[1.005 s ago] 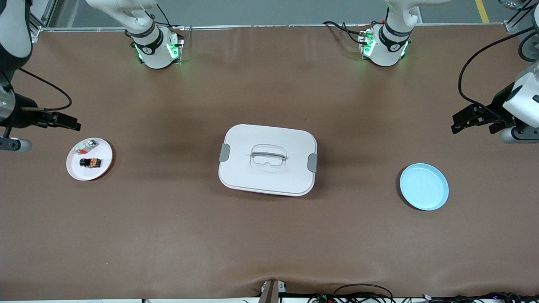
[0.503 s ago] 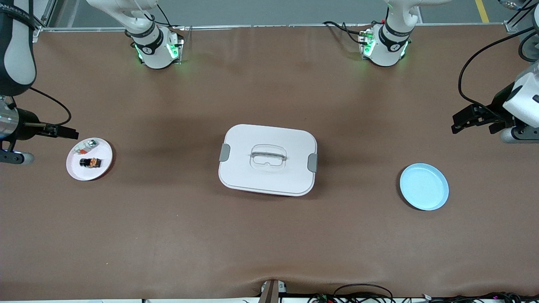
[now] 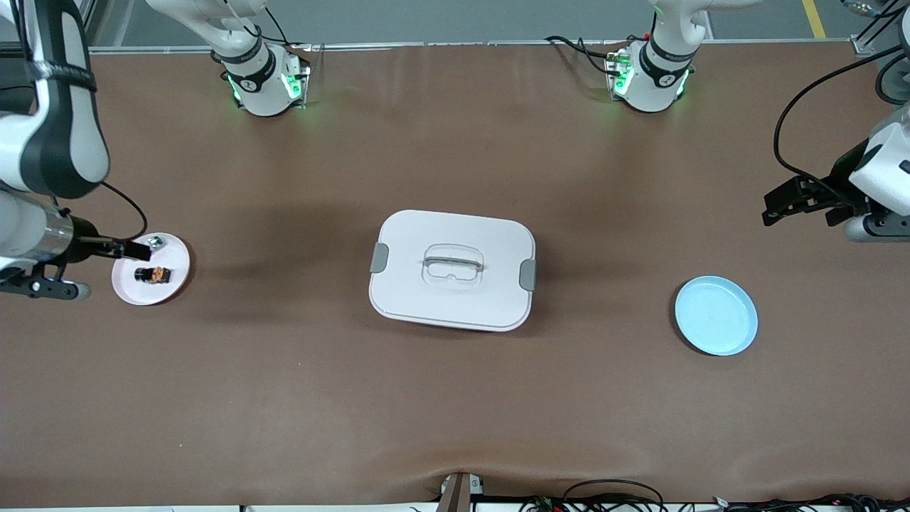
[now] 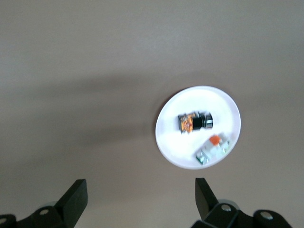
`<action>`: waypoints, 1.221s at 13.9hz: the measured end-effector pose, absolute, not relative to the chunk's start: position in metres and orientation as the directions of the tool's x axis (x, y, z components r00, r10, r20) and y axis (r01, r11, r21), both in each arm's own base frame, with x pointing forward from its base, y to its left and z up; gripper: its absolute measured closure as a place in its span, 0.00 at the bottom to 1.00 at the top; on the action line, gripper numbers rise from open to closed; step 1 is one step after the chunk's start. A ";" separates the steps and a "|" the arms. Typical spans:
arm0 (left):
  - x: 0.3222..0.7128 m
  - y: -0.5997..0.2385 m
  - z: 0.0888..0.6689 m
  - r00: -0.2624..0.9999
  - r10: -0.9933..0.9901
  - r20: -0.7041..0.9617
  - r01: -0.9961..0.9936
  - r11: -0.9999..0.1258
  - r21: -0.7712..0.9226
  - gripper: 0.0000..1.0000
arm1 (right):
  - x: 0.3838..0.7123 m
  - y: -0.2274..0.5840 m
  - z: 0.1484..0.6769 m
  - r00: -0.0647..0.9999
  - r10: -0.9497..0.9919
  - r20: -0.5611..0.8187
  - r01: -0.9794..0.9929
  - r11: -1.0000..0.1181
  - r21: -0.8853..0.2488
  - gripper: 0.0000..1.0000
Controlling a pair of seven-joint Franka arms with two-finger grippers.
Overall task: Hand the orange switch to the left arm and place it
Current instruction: 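Move the right gripper over the orange-black switch on the white plate, then lower the right gripper and close it on the orange-black switch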
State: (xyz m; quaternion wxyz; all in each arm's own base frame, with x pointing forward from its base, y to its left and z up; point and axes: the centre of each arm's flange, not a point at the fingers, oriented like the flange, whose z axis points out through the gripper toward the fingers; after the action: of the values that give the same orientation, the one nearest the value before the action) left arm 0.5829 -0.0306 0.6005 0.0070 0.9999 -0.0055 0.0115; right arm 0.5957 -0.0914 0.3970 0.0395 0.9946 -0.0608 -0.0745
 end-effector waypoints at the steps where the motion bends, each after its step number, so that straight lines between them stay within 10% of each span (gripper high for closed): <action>1: 0.583 -0.031 0.601 1.000 -0.011 0.023 -0.011 -1.000 0.014 0.00 | 0.594 -0.102 0.378 0.984 -0.114 -0.138 -0.103 -0.991 0.084 0.00; 17: 0.583 -0.036 0.605 0.999 -0.021 0.033 -0.021 -1.000 0.015 0.00 | 0.582 -0.185 0.236 0.994 0.000 -0.105 0.007 -0.998 0.068 0.00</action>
State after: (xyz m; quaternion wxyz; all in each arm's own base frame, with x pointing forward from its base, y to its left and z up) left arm 0.5830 -0.0363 0.6054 0.0075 0.9998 -0.0105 0.0165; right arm 0.5821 -0.1846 0.2365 0.0339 0.9980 0.0016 -0.0528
